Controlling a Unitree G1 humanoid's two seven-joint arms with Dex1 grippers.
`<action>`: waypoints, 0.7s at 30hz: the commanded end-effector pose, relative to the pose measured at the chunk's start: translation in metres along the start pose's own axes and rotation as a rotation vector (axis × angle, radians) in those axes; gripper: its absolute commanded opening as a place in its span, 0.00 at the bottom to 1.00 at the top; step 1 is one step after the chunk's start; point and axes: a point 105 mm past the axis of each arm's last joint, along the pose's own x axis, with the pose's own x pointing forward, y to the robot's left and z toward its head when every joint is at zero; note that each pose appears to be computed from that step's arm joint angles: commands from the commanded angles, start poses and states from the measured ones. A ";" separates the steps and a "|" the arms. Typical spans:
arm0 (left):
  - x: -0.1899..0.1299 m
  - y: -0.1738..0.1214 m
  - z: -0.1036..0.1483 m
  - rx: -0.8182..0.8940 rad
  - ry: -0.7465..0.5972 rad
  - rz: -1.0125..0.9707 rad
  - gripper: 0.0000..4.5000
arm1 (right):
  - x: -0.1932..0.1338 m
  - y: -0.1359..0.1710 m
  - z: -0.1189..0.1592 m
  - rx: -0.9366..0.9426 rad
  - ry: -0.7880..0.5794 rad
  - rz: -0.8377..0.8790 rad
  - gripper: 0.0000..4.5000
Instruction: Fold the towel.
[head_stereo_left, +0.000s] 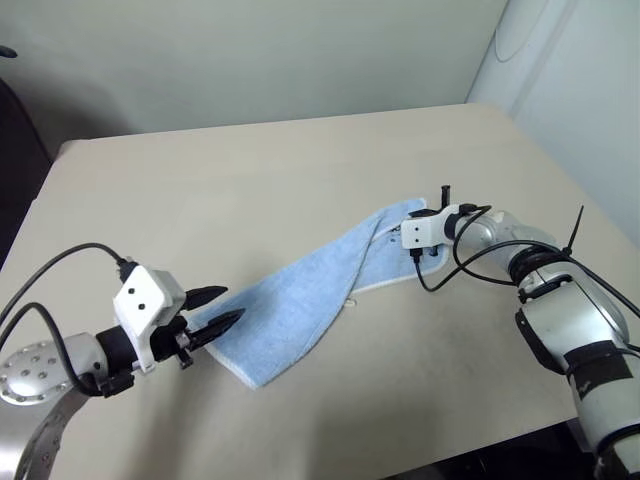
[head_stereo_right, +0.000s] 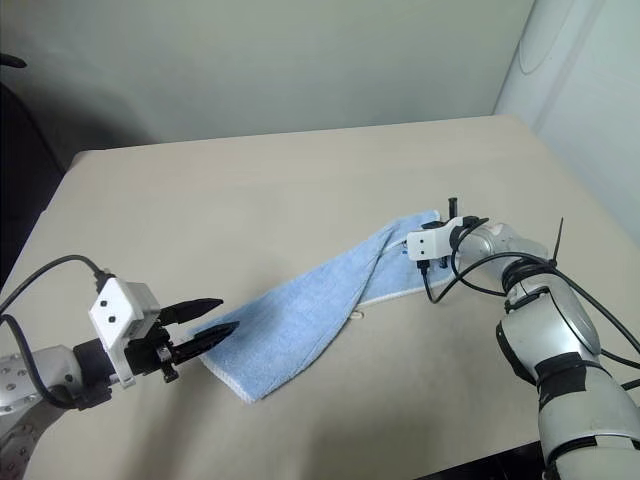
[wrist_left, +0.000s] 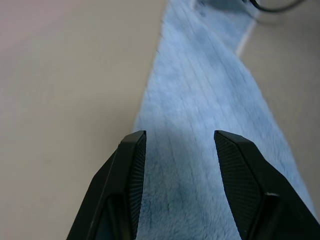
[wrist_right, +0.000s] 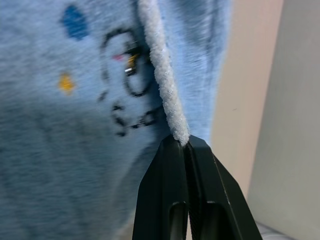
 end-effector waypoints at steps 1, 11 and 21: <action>-0.005 -0.011 0.004 0.065 0.032 -0.166 0.64 | -0.006 -0.018 -0.004 0.021 0.000 -0.081 0.00; -0.002 -0.029 -0.004 0.362 0.135 -0.450 0.99 | -0.012 -0.014 -0.012 0.057 0.002 -0.103 0.00; 0.007 -0.068 -0.027 0.547 0.165 -0.609 0.99 | -0.030 -0.017 -0.032 0.090 0.020 -0.137 0.00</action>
